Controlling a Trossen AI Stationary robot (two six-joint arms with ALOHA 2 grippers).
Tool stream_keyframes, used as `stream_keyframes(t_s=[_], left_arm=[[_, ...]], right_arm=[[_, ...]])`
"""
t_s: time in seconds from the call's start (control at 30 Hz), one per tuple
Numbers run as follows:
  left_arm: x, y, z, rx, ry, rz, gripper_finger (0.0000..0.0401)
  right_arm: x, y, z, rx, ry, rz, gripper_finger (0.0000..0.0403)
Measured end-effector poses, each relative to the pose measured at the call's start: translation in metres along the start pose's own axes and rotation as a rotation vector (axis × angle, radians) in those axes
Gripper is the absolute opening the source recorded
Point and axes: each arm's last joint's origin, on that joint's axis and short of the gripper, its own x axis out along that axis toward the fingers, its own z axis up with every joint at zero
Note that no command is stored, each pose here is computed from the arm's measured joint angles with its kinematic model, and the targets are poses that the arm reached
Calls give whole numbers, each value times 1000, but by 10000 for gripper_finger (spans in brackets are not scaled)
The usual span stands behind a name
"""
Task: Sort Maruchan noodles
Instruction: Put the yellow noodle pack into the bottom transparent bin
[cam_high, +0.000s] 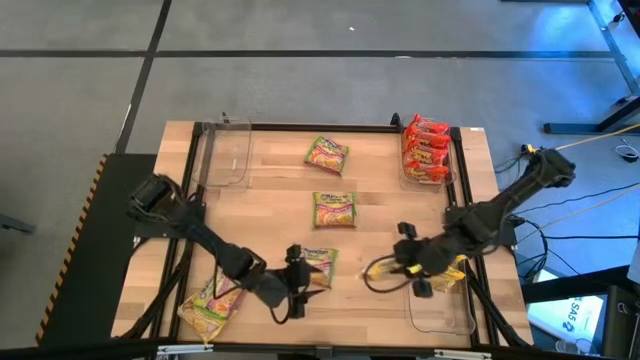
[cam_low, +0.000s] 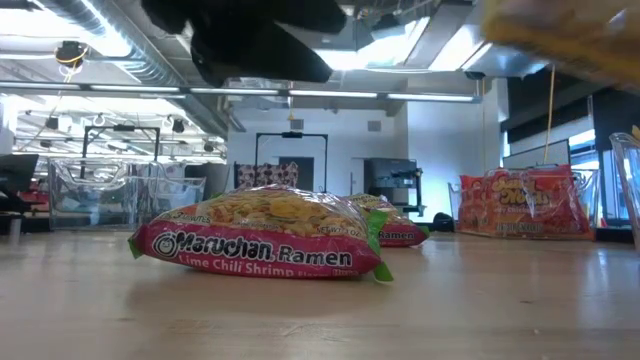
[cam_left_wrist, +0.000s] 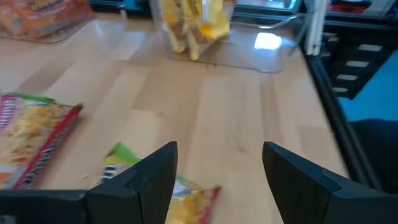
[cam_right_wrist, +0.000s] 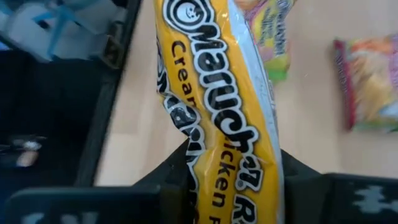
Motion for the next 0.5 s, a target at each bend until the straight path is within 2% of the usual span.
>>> stream_keyframes(t_s=[0.3,0.5], left_arm=[[2,-5,-2,-11,-30,-19,229],[4,-2,-1,-11,-31,-10,229]], right_arm=[[-22,32,-33,113,113,61,94],[-32,42,-58,208,198,-22,94]])
